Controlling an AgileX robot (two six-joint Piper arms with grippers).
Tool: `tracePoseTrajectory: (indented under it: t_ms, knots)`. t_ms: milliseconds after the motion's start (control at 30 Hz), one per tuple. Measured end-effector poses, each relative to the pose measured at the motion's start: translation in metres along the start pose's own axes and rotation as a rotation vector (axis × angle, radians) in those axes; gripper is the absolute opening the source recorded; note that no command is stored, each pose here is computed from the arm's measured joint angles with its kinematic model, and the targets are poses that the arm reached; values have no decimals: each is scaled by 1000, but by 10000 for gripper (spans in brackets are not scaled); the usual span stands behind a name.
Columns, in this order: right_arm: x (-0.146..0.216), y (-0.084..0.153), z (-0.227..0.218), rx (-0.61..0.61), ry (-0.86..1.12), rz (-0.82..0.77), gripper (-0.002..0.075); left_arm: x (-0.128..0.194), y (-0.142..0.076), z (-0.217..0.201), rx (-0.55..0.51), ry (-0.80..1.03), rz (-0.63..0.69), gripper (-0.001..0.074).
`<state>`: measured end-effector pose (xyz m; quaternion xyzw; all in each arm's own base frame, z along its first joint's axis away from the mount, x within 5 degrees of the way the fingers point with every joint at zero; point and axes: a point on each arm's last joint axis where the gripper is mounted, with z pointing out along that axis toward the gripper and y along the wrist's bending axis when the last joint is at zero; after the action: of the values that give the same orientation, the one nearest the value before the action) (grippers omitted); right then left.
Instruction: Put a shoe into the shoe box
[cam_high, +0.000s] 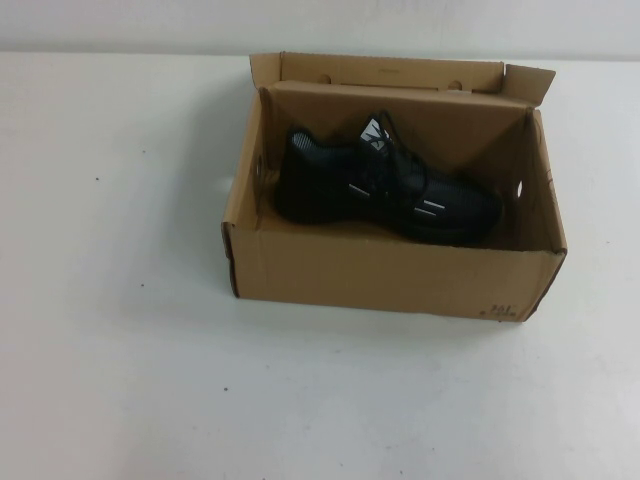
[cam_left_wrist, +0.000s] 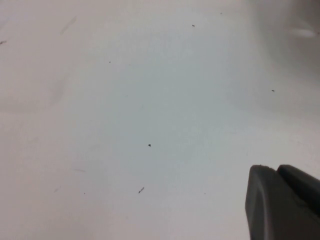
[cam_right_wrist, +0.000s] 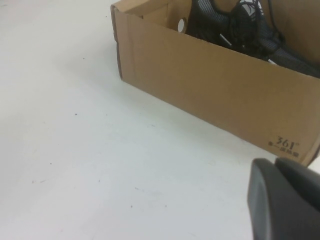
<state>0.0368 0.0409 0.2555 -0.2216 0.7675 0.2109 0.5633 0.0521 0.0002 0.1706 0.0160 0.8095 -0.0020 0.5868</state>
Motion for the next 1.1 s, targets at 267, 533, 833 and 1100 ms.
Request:
tracePoseTrajectory:
  t_ms: [267,533,833,1100]
  knots:
    - [-1,-2,-8,103,-68,7,-17,0,0,0,0,0,0,-1]
    - [6,-8,-12,255,-170,-1,-17,0,0,0,-3,0,2,-2]
    - [41,-26,8,350,-179,32,-17,0,0,0,-3,0,2,-2]
    - [62,-35,14,420,-104,63,-17,0,0,0,-3,0,4,-2]
